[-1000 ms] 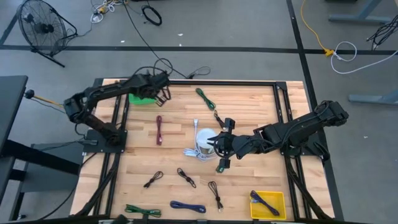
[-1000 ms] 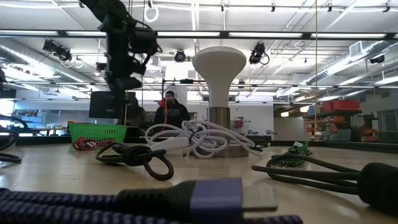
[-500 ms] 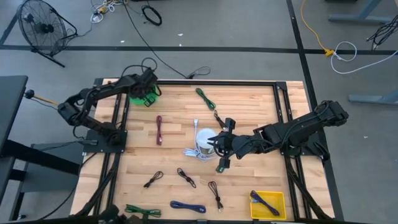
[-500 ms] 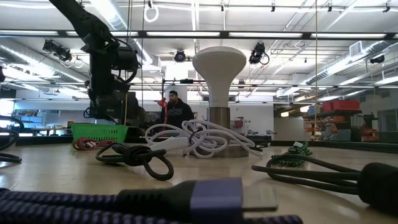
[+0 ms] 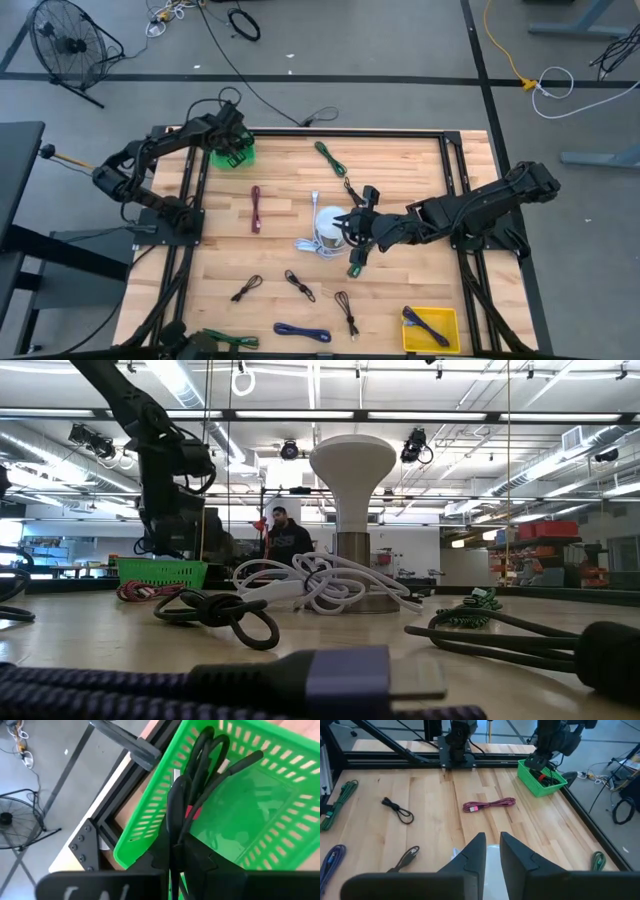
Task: Pick & Place USB Port
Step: Put the plain black charger cable into the green basket, then put the green black charger cable into the yellow basket
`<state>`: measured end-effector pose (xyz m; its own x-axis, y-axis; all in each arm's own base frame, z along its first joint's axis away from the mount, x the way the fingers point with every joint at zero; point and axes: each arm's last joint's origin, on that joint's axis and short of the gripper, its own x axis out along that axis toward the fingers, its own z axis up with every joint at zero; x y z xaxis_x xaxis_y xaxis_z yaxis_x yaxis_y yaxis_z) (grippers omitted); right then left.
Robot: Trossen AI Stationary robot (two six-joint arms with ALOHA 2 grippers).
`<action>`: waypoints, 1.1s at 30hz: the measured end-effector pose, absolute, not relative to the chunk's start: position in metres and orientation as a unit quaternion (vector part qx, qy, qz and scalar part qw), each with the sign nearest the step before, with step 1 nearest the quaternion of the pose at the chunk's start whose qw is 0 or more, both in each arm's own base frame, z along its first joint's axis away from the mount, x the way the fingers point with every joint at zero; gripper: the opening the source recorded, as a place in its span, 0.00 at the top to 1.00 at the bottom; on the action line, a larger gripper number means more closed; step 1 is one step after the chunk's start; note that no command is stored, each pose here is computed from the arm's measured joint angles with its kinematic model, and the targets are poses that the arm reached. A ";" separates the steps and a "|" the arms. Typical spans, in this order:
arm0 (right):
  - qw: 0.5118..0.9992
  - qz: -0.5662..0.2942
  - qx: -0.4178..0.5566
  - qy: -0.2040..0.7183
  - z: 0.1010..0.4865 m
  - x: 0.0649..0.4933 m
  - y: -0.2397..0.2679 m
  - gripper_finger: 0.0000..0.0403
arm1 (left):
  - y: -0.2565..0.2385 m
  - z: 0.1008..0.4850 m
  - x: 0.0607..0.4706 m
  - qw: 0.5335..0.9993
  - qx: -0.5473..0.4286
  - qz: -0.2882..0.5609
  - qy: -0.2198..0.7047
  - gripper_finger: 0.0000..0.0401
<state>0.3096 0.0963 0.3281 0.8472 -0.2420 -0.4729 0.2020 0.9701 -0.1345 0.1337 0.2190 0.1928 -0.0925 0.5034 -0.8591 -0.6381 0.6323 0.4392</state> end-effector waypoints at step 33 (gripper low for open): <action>0.930 -0.231 -0.047 0.281 0.319 0.314 0.061 0.86 | 0.219 0.266 0.156 0.799 -0.210 0.346 0.444 0.58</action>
